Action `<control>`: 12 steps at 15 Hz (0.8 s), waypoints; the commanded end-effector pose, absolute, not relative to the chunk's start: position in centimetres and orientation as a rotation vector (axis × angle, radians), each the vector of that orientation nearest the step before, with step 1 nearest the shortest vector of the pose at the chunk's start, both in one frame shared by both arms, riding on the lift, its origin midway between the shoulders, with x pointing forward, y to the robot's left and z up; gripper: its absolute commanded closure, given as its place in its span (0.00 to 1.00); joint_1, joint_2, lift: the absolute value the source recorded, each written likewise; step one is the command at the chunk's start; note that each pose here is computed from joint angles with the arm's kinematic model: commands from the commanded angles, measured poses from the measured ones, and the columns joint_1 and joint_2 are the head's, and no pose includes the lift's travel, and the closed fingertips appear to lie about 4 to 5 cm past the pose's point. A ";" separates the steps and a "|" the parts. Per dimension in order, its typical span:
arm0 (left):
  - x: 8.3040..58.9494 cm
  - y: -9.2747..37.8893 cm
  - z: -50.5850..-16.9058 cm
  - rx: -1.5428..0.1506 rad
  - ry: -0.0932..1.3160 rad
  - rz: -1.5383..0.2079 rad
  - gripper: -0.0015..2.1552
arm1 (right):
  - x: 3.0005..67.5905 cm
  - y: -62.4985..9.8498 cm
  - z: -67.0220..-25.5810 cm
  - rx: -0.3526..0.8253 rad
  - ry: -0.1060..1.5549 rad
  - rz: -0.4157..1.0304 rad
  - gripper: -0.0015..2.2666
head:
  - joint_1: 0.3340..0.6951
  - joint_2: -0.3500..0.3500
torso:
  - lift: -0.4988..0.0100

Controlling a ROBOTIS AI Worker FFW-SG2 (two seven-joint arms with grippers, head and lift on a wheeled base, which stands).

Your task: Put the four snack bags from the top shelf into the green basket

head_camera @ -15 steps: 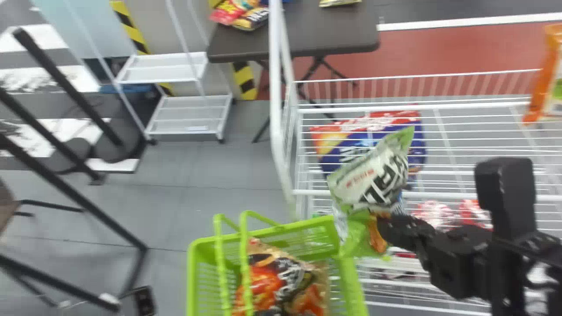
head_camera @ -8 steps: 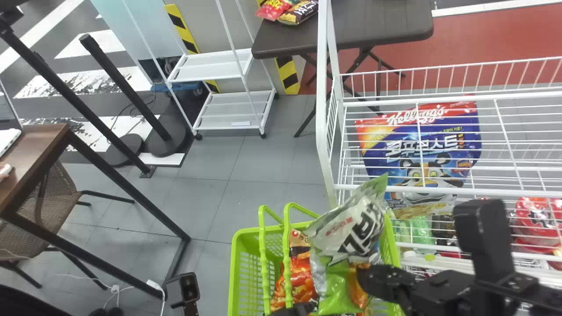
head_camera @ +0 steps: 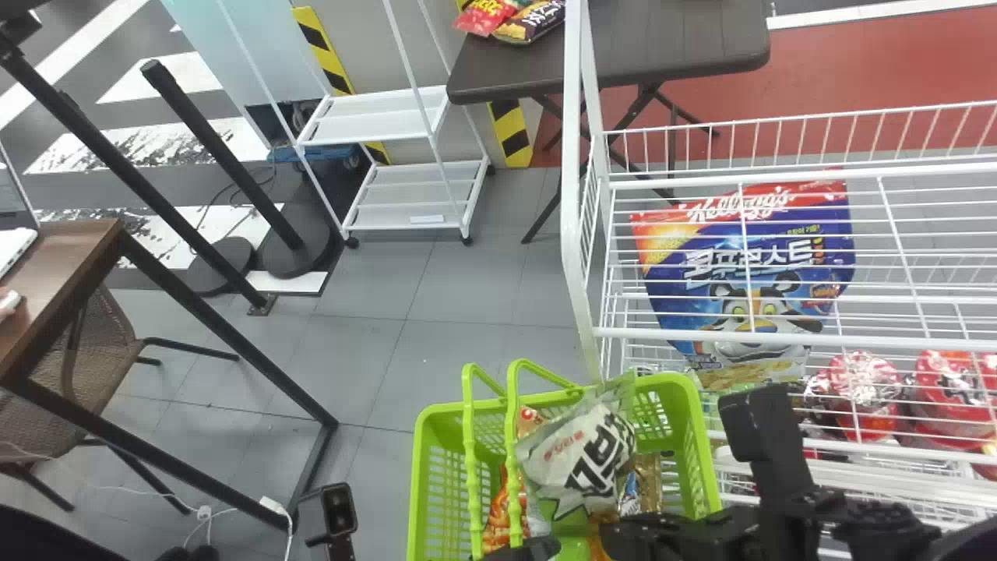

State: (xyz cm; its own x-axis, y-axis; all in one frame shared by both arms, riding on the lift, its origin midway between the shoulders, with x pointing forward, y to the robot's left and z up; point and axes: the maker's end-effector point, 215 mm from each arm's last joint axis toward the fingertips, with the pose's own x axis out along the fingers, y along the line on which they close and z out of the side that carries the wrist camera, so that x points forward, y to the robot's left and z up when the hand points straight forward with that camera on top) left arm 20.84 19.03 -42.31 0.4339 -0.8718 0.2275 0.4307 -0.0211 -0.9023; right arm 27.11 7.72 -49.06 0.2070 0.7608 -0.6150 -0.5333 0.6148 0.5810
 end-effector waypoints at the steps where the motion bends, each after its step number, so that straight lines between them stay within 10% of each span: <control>1: 20.6 19.4 -42.3 -1.183 0.473 -1.100 1.00 | 28.9 5.1 -47.1 0.281 0.964 0.864 0.00 | 1.00 1.00 | 0.98; 8: 20.4 18.9 -42.2 -1.187 0.476 -1.108 1.00 | 42.1 -13.9 -39.7 0.314 0.655 0.493 0.01 | 1.00 1.00 | 0.98; 12: 20.3 18.8 -42.4 -1.192 0.474 -1.104 1.00 | 54.0 -27.6 -38.5 0.115 0.448 0.159 0.02 | 1.00 0.53 | 0.98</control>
State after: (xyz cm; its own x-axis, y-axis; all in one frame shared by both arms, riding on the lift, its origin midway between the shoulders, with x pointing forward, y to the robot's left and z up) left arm 20.39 18.86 -42.49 0.4367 -0.8704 0.2276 0.4218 -0.0254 -0.9063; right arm 50.03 -23.27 -39.27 0.8326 0.2867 -0.4739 -0.1969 0.9529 0.2305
